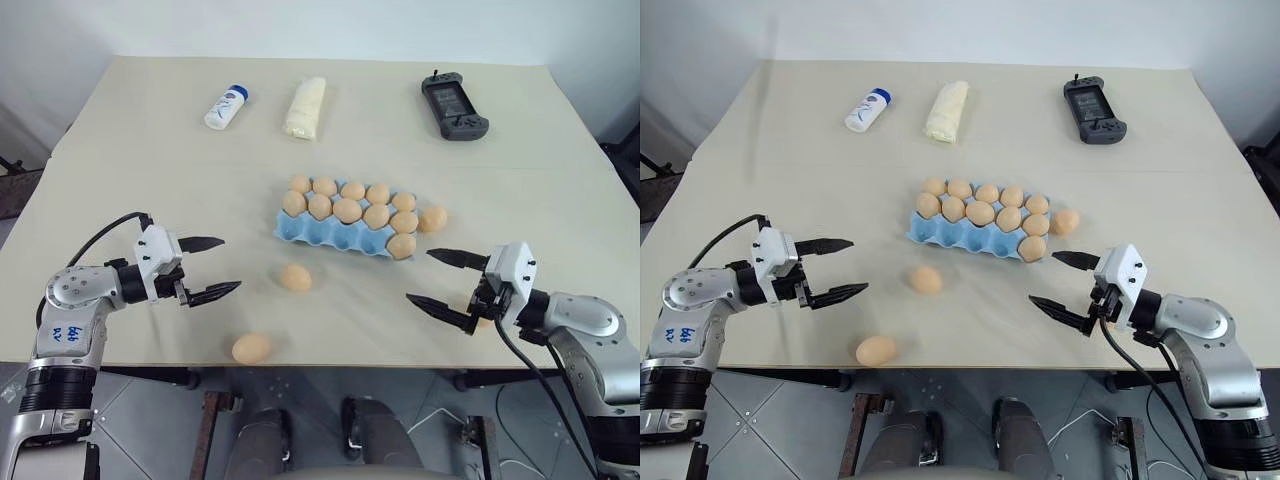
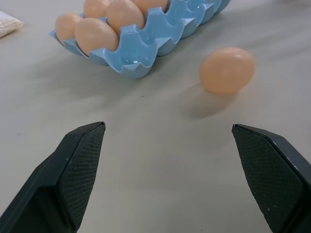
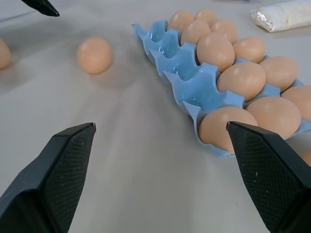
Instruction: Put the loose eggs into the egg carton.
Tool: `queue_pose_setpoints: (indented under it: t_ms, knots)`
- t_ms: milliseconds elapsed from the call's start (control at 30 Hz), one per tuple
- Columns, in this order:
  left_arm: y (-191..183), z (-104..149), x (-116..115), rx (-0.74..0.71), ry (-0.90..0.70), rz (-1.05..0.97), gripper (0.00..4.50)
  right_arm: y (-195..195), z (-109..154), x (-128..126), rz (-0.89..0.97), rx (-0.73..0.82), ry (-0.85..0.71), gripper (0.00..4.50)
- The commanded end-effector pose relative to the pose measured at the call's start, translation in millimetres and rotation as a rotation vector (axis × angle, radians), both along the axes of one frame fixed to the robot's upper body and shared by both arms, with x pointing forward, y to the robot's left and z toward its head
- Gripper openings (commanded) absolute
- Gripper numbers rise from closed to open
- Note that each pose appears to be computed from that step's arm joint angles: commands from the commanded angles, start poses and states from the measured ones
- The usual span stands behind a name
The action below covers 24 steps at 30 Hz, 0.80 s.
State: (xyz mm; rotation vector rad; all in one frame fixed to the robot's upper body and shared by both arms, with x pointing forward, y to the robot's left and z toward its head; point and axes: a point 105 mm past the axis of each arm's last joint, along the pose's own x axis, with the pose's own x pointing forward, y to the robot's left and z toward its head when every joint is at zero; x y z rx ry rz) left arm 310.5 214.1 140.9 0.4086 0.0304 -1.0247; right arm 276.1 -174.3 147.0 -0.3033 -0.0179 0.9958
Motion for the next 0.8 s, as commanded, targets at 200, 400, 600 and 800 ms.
queue_pose_setpoints:
  t_ms: [200, 400, 600, 800]
  knots:
    - [-17.0, 18.6, 1.6, -0.077, -0.042, -0.079, 4.41, -9.3, 16.2, -0.1, -0.052, 0.025, -0.068, 4.5]
    - [-43.0, 20.5, -1.5, -0.09, -0.031, -0.219, 4.41, -34.1, 17.2, -22.7, -0.191, 0.046, -0.069, 4.5]
    - [-65.5, 13.0, -2.6, -0.048, -0.036, -0.346, 4.41, -65.7, 2.8, -52.7, -0.392, 0.081, -0.056, 4.5]
    - [-73.0, 17.7, 1.3, -0.073, -0.048, -0.376, 4.41, -71.0, -18.7, -72.5, -0.487, 0.112, -0.02, 4.5]
